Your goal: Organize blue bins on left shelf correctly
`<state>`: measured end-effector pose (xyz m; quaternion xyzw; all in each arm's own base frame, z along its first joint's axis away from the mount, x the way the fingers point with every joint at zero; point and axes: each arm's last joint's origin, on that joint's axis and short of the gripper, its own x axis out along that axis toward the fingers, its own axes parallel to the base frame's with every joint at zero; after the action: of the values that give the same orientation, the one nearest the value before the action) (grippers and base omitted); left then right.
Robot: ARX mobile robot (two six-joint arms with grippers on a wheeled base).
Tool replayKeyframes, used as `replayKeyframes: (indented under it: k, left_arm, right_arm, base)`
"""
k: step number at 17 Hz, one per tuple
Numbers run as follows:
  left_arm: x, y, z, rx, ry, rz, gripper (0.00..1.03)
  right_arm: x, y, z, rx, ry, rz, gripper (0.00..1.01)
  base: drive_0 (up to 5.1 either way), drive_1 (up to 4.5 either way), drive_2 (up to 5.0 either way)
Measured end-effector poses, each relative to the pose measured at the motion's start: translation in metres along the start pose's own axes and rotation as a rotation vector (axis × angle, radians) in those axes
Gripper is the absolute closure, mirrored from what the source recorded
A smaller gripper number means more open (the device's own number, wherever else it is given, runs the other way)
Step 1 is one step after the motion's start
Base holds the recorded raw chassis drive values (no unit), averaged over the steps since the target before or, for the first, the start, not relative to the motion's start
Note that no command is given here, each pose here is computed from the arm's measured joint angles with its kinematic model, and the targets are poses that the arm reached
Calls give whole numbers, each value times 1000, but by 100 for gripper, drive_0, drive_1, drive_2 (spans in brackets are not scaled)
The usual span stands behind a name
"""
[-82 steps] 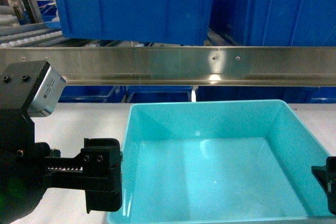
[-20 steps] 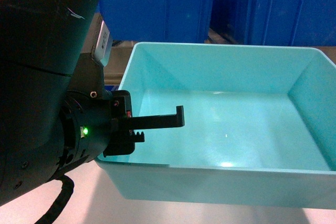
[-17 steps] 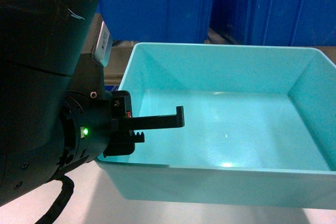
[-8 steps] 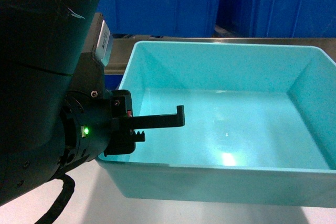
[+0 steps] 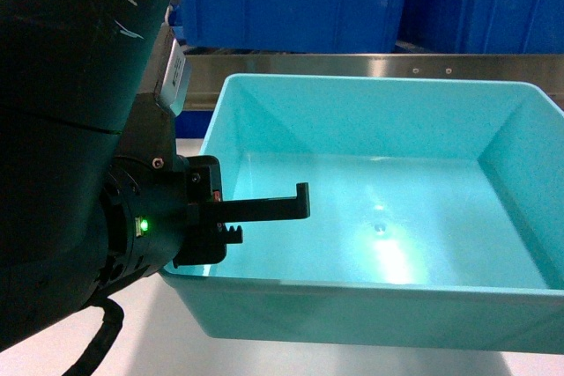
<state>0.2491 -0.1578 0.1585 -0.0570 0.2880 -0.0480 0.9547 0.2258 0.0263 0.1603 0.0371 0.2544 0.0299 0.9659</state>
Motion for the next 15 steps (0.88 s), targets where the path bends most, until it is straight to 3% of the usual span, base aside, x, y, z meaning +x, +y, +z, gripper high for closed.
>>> replayKeyframes:
  k: [15]
  left_arm:
    - [0, 0, 0, 1, 0, 0, 101]
  right_arm:
    - [0, 0, 0, 0, 0, 0, 99]
  base:
    - [-487, 255, 255]
